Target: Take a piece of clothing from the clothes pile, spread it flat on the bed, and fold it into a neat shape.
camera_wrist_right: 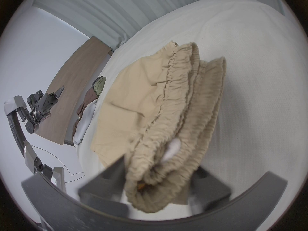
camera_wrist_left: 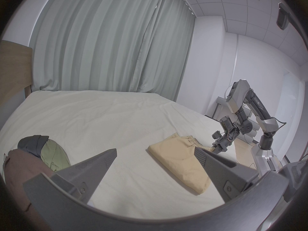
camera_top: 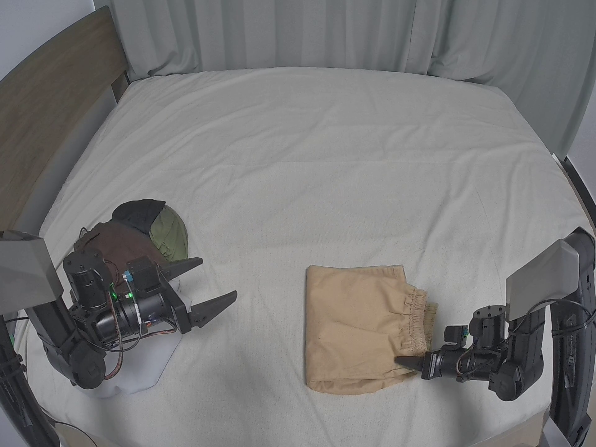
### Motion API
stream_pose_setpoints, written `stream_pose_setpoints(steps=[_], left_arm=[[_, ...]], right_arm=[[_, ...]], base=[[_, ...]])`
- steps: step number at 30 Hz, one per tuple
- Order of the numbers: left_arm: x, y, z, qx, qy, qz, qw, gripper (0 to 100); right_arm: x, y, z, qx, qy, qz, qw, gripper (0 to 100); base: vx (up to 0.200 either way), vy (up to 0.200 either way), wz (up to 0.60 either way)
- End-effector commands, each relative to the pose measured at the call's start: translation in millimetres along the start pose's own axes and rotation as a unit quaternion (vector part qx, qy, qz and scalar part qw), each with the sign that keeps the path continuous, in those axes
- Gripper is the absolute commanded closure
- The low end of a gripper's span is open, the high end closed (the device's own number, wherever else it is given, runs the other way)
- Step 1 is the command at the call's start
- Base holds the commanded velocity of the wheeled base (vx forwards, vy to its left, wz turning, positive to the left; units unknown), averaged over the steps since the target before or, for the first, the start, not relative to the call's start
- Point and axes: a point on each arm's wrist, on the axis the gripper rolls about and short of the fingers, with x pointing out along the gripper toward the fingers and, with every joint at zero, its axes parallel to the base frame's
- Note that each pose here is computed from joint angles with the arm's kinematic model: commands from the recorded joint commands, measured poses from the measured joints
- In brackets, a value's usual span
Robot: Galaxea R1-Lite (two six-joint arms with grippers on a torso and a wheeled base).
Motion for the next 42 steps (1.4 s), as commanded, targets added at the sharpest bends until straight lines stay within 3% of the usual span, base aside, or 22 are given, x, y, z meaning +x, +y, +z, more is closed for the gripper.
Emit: stream_pose_setpoints(steps=[1,15,26,42], left_arm=[[0,-1,0,0.002,-0.001,-0.001,1.0000,0],[-1,0,1,0.006,-0.003,0.001,1.0000,0],[-1,0,3,0.008,-0.005,0.001,1.0000,0],[-3,0,1,0.018,-0.002,0.002,0.9998,0]], right_arm=[[0,1,0,-0.001,-0.001,0.002,1.0000,100],[-3,6,4,-0.009,-0.008,0.008,0.9999,100],[-34,51,38,-0.062,-0.084,0.064,0.9926,100],[-47,77,52,-0.083,-0.116,0.122,0.9822,100]], base=[[0.000,0.000,0.00],[0.000,0.000,0.00],[0.000,0.000,0.00],[0.000,0.000,0.00]])
